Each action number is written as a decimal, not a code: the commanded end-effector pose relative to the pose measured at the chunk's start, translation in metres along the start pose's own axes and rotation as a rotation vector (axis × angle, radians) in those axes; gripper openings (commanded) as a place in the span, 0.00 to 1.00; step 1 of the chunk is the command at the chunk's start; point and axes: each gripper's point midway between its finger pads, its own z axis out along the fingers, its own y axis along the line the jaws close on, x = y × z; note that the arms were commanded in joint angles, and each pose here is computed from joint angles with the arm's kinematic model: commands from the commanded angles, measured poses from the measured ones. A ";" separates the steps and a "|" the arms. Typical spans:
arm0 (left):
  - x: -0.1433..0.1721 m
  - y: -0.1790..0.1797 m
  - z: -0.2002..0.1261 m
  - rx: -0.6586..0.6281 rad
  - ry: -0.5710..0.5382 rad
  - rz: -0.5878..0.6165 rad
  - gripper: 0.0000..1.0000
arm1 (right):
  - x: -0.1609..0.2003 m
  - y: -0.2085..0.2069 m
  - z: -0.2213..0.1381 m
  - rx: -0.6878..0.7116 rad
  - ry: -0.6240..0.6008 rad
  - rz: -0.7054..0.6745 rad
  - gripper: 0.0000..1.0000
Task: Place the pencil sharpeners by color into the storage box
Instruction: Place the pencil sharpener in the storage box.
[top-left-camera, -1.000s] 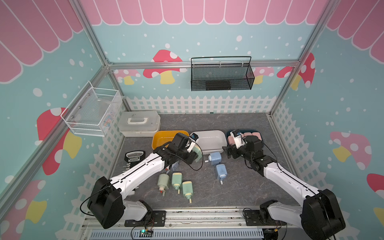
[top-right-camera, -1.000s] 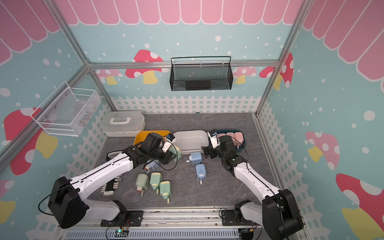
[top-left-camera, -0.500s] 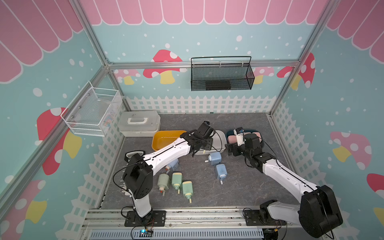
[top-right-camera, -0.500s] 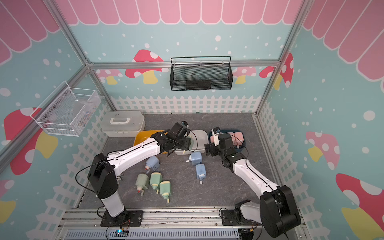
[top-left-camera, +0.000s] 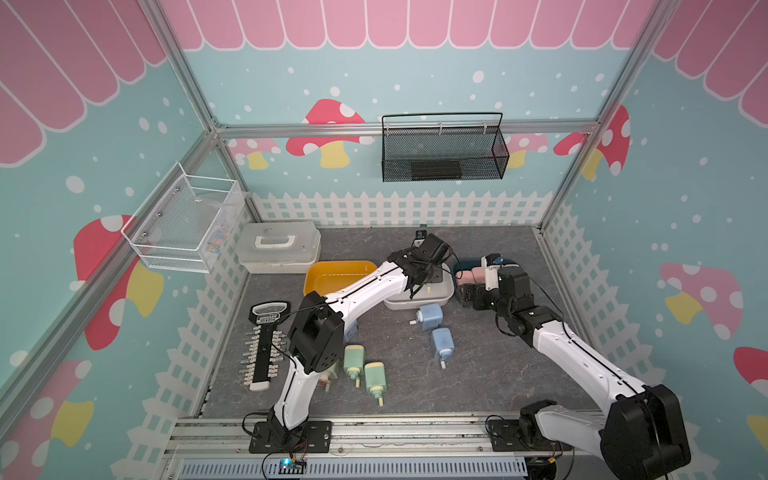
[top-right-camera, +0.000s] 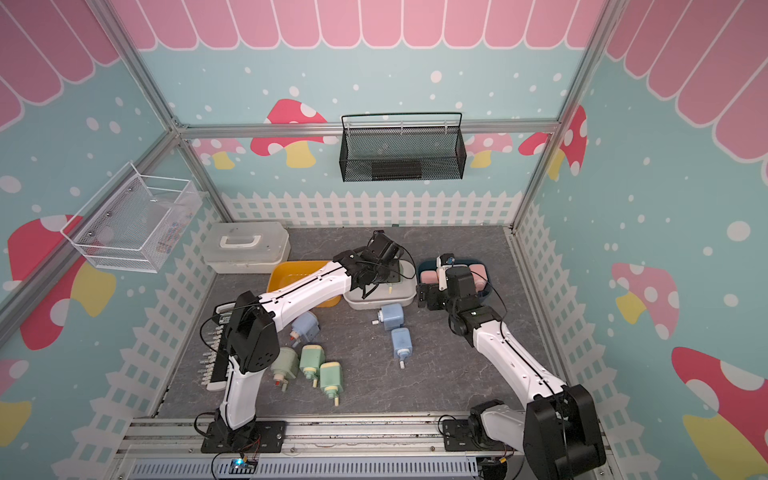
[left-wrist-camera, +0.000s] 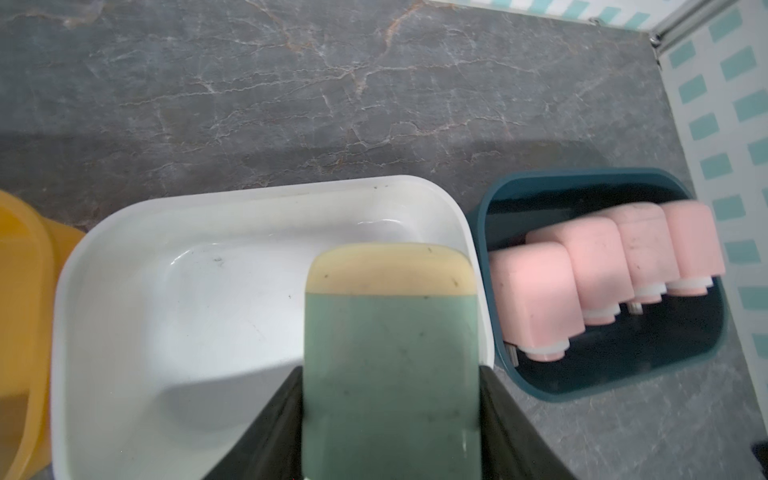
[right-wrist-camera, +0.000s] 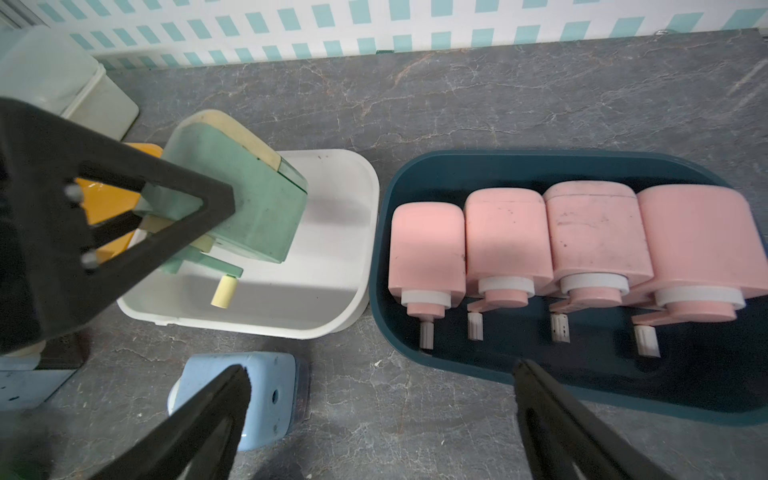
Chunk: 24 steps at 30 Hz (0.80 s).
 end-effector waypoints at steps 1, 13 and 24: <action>-0.009 0.004 -0.004 -0.122 -0.061 -0.111 0.00 | 0.009 -0.002 -0.006 -0.040 0.037 0.048 0.99; 0.006 -0.013 0.025 -0.188 0.002 -0.180 0.00 | 0.023 -0.019 -0.021 -0.004 0.040 0.038 0.99; 0.017 -0.024 0.054 -0.166 0.038 -0.063 0.06 | 0.031 -0.025 -0.022 0.024 0.045 0.031 0.98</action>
